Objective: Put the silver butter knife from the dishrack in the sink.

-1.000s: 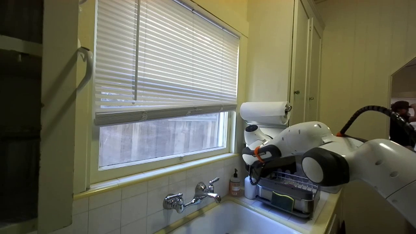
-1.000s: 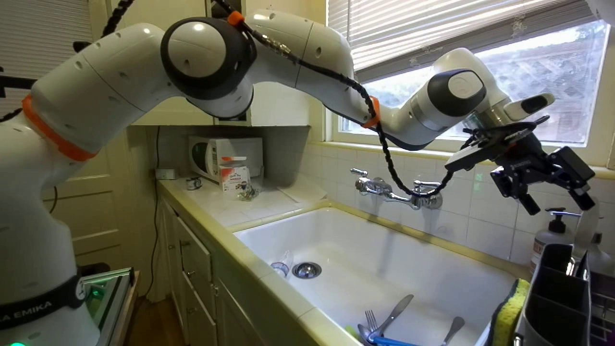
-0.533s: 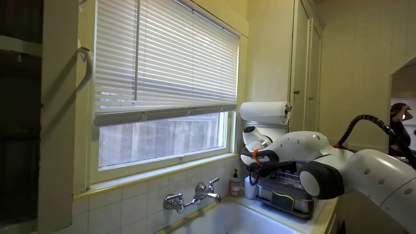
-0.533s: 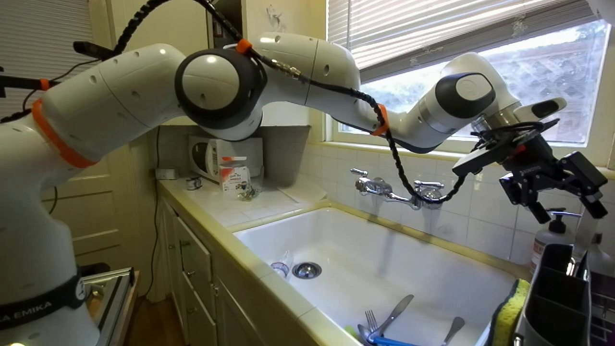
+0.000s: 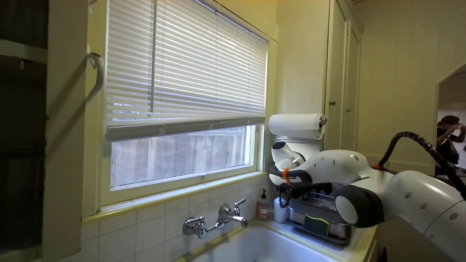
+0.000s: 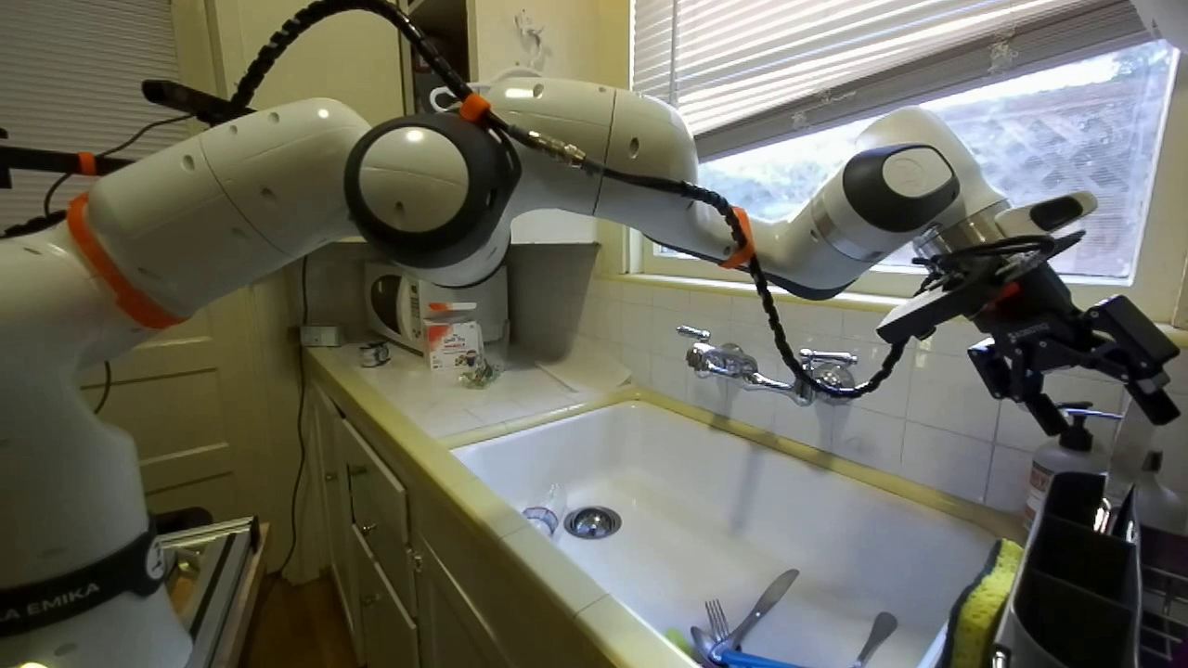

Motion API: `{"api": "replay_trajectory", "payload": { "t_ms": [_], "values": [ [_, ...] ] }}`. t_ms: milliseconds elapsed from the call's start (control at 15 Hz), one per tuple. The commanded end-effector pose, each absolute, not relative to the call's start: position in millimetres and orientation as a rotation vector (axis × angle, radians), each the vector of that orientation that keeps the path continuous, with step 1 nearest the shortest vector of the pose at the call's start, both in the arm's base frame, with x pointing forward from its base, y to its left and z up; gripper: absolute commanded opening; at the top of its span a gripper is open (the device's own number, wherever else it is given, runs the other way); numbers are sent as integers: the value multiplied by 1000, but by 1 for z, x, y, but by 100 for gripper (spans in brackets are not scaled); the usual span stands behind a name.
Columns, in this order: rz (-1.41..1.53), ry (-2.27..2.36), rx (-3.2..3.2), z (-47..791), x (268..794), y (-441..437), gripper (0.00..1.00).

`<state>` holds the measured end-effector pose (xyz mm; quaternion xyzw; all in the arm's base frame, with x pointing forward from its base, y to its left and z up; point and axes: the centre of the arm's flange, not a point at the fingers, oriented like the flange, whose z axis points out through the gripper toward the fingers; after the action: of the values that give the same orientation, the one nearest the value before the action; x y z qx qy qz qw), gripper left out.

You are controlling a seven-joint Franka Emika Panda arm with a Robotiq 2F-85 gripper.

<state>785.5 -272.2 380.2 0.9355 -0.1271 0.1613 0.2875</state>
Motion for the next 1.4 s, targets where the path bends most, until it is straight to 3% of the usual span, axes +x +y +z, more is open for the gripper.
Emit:
{"api": "replay_trajectory", "payload": {
  "t_ms": [0, 933, 1067, 1333],
  "values": [
    [506, -349, 2456, 371, 797, -280, 100],
    [517, -452, 2346, 359, 809, -302, 100],
    [517, -451, 2337, 359, 811, -301, 74],
    [509, -445, 2336, 355, 811, -300, 42]
  ]
}}
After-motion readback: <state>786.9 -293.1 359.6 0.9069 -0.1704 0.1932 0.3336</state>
